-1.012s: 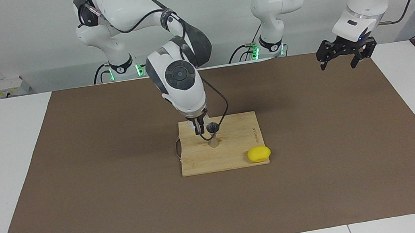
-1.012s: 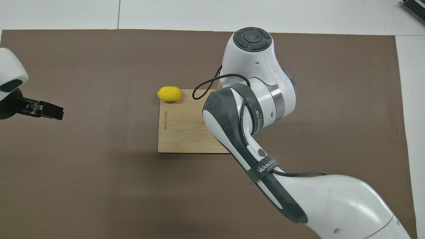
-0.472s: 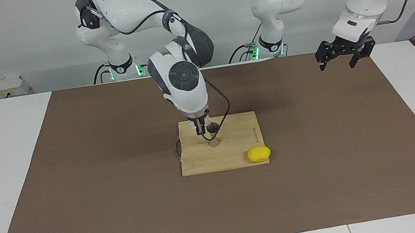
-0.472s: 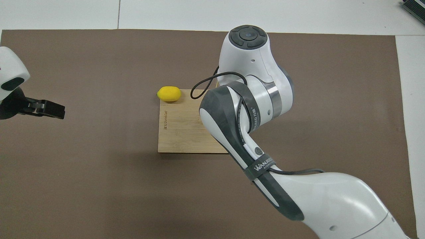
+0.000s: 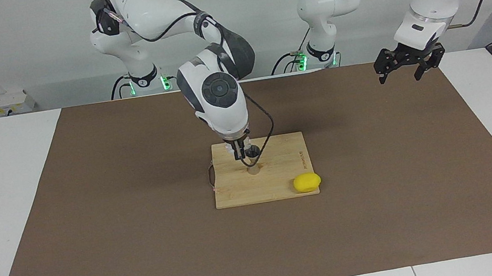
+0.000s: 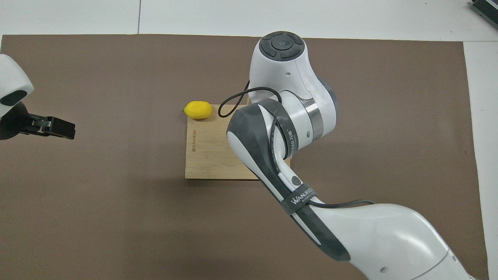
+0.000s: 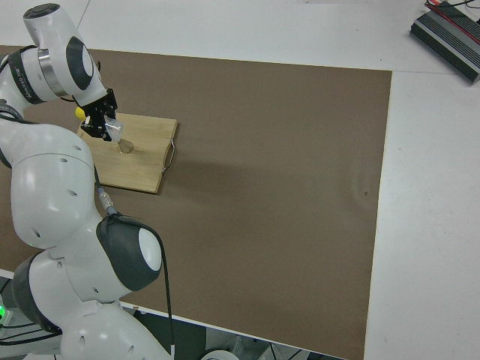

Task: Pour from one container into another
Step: 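Hold the glass tilted above the metal cup with the right gripper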

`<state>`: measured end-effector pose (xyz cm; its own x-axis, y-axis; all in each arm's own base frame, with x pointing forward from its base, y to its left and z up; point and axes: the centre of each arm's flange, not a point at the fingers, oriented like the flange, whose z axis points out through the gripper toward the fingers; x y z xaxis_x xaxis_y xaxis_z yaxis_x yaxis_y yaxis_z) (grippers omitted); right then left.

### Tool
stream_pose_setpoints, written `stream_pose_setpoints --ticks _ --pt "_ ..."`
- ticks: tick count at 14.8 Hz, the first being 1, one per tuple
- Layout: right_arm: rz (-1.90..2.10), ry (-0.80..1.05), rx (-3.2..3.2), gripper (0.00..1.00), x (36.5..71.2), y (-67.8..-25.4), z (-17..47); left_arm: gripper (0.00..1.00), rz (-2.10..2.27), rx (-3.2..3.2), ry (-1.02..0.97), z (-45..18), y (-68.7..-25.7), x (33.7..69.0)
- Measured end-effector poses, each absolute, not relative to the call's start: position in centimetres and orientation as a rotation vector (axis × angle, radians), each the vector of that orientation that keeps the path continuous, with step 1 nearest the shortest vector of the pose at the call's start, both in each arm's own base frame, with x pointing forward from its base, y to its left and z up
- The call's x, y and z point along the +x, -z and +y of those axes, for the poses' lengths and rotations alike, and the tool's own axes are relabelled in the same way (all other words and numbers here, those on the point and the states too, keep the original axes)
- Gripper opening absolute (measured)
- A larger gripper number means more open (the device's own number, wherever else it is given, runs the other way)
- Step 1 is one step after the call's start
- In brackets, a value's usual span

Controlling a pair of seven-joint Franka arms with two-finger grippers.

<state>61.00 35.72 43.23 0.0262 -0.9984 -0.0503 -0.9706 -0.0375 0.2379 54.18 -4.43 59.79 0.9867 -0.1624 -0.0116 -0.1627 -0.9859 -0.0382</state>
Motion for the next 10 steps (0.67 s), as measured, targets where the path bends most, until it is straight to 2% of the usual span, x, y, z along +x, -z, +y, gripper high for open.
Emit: stream_pose_setpoints --ticks 10 --pt "-2.068 0.294 2.151 0.5 60.91 -43.12 36.08 1.0 0.15 -3.107 -0.012 -4.55 -59.79 54.17"
